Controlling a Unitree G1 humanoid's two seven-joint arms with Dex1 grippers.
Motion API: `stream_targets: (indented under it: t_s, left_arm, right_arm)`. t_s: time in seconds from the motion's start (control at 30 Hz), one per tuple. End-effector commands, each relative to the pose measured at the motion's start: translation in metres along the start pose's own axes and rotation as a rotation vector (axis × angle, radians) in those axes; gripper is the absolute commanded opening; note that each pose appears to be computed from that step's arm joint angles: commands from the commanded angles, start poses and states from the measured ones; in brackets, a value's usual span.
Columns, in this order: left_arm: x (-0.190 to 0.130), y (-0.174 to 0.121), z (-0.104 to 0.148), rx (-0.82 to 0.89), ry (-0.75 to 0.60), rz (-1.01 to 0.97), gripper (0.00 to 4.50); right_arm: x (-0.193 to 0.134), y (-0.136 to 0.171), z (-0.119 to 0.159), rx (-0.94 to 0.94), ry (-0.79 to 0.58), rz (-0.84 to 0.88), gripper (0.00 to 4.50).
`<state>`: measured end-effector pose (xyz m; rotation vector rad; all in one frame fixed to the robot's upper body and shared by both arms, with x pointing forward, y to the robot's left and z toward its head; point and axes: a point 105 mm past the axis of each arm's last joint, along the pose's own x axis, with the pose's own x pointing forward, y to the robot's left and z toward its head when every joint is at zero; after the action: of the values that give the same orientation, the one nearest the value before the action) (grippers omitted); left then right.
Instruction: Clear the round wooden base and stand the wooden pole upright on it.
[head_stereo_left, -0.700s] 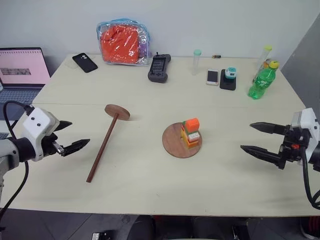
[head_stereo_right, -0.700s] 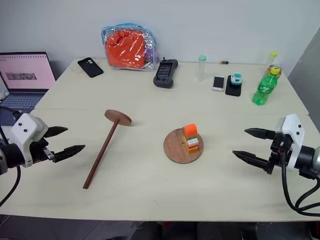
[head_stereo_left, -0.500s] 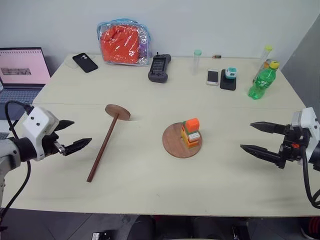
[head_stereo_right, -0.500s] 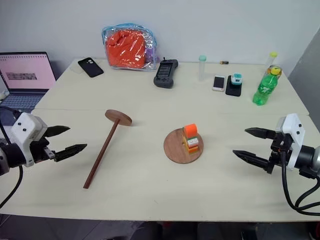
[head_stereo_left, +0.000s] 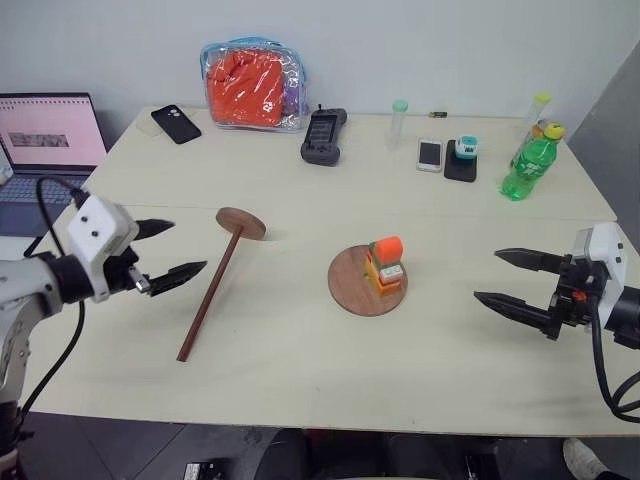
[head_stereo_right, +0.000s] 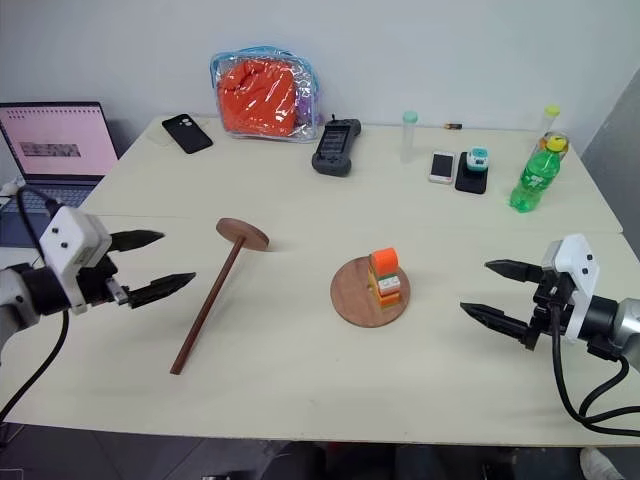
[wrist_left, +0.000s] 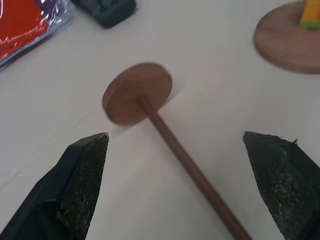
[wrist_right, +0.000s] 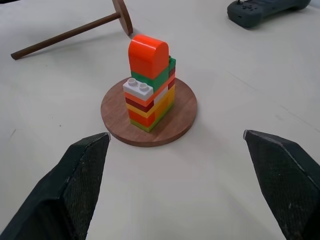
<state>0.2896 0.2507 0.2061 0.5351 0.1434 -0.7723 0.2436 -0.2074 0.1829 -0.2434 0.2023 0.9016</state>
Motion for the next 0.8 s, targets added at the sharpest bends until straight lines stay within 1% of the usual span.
stream_targets:
  t_s: [0.03, 0.1, 0.17, 0.27, 0.3, 0.37, 0.5, 0.57, 0.67, 0.8]
  left_arm:
    - [0.021, -0.026, 0.034, 0.066, -0.105, -0.164, 4.46]
    - [0.032, -0.040, 0.045, 0.074, -0.146, -0.245, 4.46]
    - [0.039, -0.052, 0.050, 0.093, -0.150, -0.315, 4.46]
    - [0.052, -0.068, 0.061, 0.117, -0.205, -0.426, 4.46]
    - [0.056, -0.069, 0.063, 0.124, -0.216, -0.446, 4.46]
    - [0.060, -0.069, 0.064, 0.129, -0.222, -0.467, 4.46]
    - [0.064, -0.069, 0.050, 0.163, -0.184, -0.504, 4.46]
    - [0.064, -0.070, 0.046, 0.171, -0.172, -0.520, 4.46]
    - [0.064, -0.072, 0.045, 0.179, -0.172, -0.536, 4.46]
    - [0.065, -0.074, 0.043, 0.178, -0.171, -0.543, 4.46]
  right_arm:
    - [0.005, 0.011, 0.008, -0.042, -0.011, -0.030, 4.50]
    - [0.011, 0.013, 0.005, -0.041, 0.007, -0.078, 4.50]
    - [0.018, 0.014, 0.002, -0.010, 0.014, -0.111, 4.50]
    - [0.041, 0.023, 0.006, 0.070, -0.073, -0.140, 4.50]
    - [0.048, 0.021, 0.001, 0.082, -0.052, -0.185, 4.50]
    - [0.059, 0.020, -0.003, 0.110, -0.049, -0.243, 4.50]
    - [0.086, 0.037, -0.002, 0.133, -0.078, -0.238, 4.50]
    - [0.099, 0.039, 0.001, 0.141, -0.099, -0.259, 4.50]
    - [0.111, 0.037, 0.003, 0.148, -0.115, -0.291, 4.50]
    - [0.123, 0.039, 0.003, 0.174, -0.121, -0.287, 4.50]
